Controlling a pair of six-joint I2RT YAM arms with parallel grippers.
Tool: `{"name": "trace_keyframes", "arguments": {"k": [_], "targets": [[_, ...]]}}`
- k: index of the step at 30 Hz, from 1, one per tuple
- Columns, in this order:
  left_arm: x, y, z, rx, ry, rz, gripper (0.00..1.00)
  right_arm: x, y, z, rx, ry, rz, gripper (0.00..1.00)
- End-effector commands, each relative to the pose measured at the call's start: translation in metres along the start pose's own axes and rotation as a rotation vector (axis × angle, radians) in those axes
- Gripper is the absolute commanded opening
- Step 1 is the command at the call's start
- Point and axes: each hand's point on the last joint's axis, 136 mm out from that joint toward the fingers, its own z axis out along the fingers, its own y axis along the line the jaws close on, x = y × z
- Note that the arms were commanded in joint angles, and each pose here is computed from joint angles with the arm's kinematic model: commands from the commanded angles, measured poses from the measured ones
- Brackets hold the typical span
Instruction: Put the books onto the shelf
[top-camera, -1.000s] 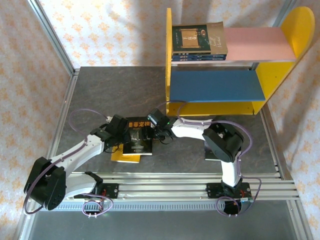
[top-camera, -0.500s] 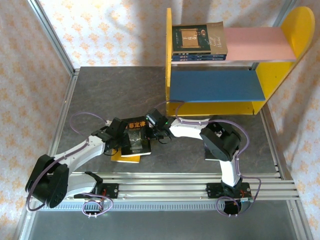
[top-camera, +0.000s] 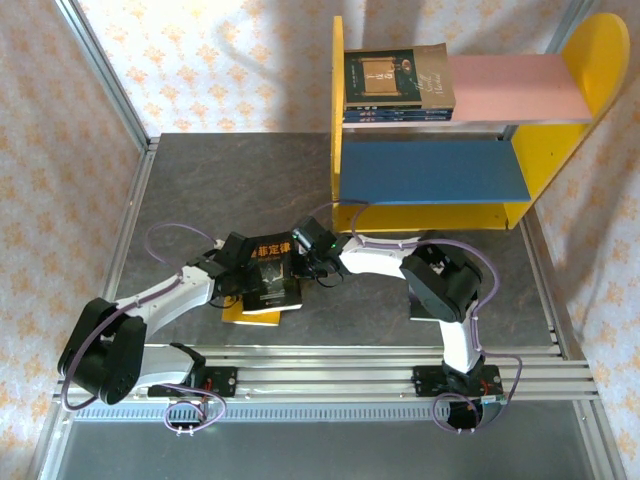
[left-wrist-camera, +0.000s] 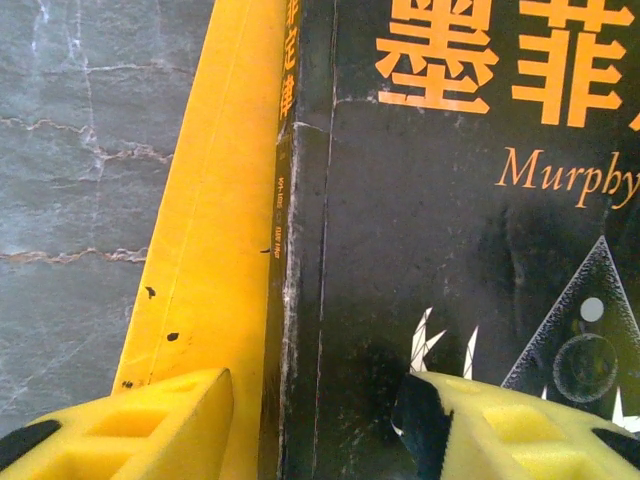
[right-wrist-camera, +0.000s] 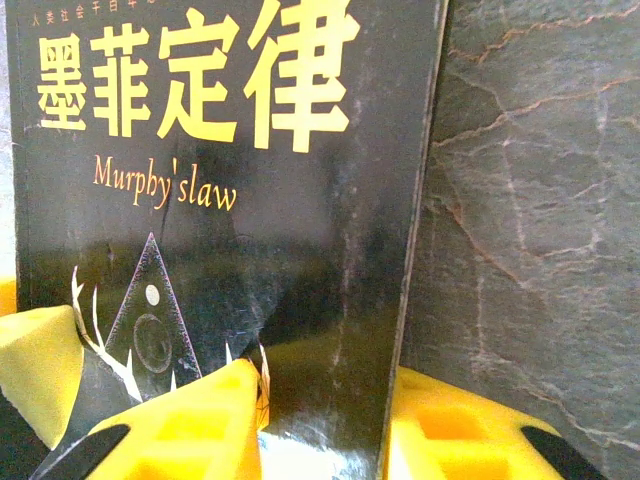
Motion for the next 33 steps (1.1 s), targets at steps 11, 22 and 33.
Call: {"name": "trace_keyframes", "arguments": {"k": [11, 22, 33], "targets": [[-0.006, -0.066, -0.017, 0.366, -0.009, 0.039, 0.53, 0.032, -0.015, 0.023, 0.018, 0.105, -0.023, 0.26], [-0.011, -0.078, -0.038, 0.483, -0.070, 0.024, 0.49, 0.033, -0.015, 0.023, 0.013, 0.106, -0.027, 0.25], [-0.017, -0.078, -0.047, 0.492, -0.108, 0.019, 0.42, 0.034, -0.015, 0.024, 0.007, 0.109, -0.030, 0.25]]}}
